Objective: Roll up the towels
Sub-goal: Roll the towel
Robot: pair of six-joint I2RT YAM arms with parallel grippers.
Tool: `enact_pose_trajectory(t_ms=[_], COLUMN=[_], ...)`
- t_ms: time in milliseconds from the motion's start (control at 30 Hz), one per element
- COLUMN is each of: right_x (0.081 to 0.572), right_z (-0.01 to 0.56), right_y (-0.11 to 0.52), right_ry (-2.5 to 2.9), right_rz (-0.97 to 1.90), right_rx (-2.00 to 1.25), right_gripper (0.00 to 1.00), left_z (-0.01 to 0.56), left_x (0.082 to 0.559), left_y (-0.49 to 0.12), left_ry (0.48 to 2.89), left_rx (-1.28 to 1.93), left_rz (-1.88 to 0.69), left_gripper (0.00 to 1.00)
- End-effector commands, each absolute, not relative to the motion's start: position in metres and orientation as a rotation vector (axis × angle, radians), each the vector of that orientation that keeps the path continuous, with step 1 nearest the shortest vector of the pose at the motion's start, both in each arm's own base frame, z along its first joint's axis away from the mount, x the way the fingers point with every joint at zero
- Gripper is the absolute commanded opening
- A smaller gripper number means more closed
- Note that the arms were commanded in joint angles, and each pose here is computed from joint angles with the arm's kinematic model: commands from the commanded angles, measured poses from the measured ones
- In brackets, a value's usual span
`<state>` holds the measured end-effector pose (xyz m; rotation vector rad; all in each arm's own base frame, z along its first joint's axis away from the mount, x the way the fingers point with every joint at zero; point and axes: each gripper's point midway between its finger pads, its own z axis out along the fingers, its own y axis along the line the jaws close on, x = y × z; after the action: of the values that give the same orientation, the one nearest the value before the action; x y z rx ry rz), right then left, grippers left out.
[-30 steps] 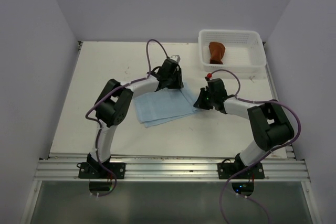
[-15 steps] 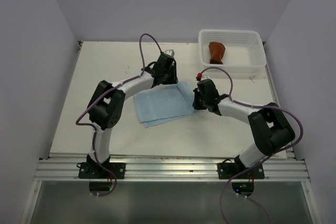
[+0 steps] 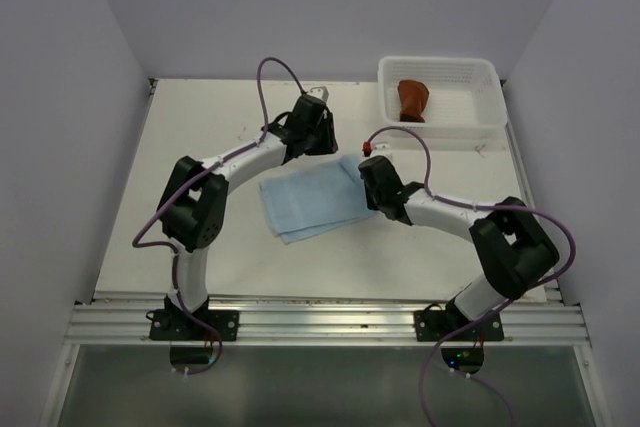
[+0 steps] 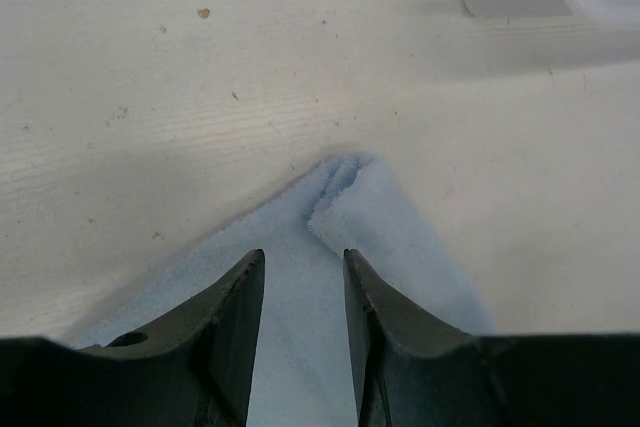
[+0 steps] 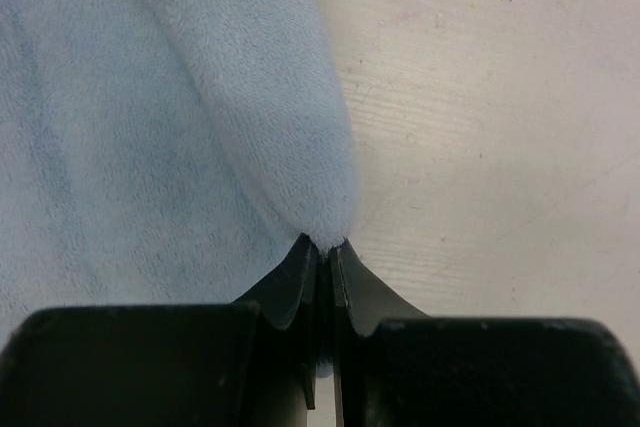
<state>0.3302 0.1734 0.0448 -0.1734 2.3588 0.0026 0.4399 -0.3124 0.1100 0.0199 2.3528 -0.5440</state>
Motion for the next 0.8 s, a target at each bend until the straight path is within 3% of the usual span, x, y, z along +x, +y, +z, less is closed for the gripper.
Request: enact_pose_trajectory(t_ms=[0, 767], right_x=[0.346, 0.332], right_z=[0.072, 0.048], right_y=[0.164, 0.196], right_ry=[2.238, 2.173], right_rz=[-0.130, -0.415], right_rx=[-0.158, -0.415], right_gripper=[0.00, 0.00], left_z=[0.137, 0.115], left_x=[0.447, 0.450], left_y=[-0.318, -0.337], left_ry=[2.302, 2.361], left_rx=[0.030, 0.049], left_rz=[-0.599, -0.720], left_gripper=[0.41, 0.46])
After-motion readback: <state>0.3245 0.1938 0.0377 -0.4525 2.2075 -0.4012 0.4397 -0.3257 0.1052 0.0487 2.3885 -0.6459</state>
